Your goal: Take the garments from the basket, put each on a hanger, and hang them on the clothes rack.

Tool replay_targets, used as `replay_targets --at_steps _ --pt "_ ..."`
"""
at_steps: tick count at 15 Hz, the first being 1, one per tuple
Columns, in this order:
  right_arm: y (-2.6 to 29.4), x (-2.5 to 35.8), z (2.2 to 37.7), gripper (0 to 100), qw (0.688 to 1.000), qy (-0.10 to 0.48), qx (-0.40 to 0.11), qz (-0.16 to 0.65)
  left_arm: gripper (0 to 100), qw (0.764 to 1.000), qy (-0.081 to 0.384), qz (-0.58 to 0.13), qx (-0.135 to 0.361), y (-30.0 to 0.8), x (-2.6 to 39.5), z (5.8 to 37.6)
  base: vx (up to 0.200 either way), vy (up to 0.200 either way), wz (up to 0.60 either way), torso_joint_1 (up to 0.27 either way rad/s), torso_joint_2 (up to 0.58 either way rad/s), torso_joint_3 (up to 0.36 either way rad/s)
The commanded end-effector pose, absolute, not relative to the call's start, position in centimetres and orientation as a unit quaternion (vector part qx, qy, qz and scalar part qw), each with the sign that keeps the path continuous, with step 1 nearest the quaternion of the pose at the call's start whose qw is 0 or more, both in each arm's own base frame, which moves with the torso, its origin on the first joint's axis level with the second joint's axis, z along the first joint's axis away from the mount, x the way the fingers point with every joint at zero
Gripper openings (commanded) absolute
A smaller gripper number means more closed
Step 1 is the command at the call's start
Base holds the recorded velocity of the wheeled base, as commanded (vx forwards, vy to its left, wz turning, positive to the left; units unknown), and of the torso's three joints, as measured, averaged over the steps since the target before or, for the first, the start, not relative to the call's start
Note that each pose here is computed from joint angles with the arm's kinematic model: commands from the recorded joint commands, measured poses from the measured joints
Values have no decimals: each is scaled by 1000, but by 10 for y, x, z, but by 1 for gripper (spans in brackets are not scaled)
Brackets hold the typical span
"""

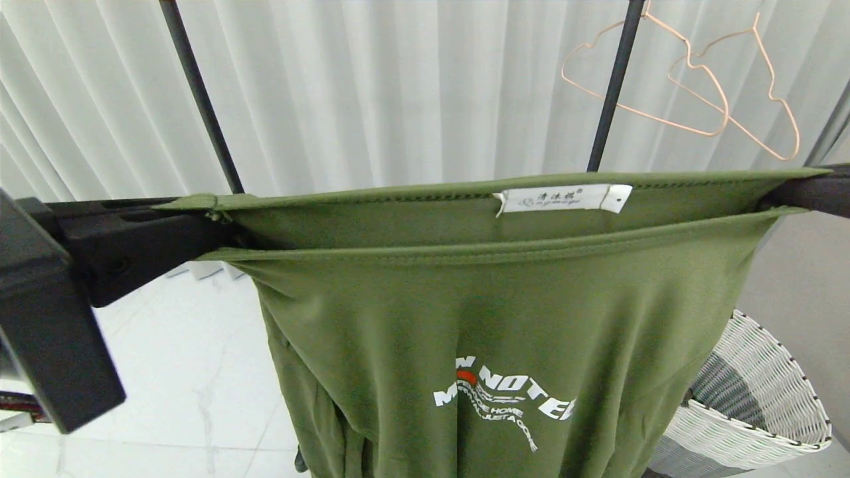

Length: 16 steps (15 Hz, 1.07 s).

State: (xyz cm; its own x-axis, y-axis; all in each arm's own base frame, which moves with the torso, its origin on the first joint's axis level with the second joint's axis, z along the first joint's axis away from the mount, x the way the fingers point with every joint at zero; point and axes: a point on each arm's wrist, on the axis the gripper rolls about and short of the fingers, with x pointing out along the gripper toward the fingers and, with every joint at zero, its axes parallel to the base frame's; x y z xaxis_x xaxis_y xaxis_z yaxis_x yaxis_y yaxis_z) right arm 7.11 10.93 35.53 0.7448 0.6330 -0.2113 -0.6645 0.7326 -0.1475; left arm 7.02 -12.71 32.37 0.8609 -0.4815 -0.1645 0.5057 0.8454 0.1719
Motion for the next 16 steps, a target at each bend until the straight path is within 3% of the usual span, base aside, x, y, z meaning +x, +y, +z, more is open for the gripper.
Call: replay_targets --at_steps 1,7,14,15,16 --pt "104 66 355 0 927 67 -105 353 0 959 59 -255 110 -129 72 321 0 0 0 0 0 0" --pt "105 64 357 0 928 52 -117 350 0 959 36 -268 85 -143 73 340 0 0 0 0 0 0" --pt "105 63 344 0 924 66 -133 351 0 954 45 -280 100 -151 71 328 0 0 0 0 0 0" --pt "105 63 345 100 924 65 -133 351 0 954 43 -279 99 -150 71 330 0 0 0 0 0 0" --pt "104 63 345 100 925 64 -132 351 0 955 42 -275 102 -150 71 330 0 0 0 0 0 0"
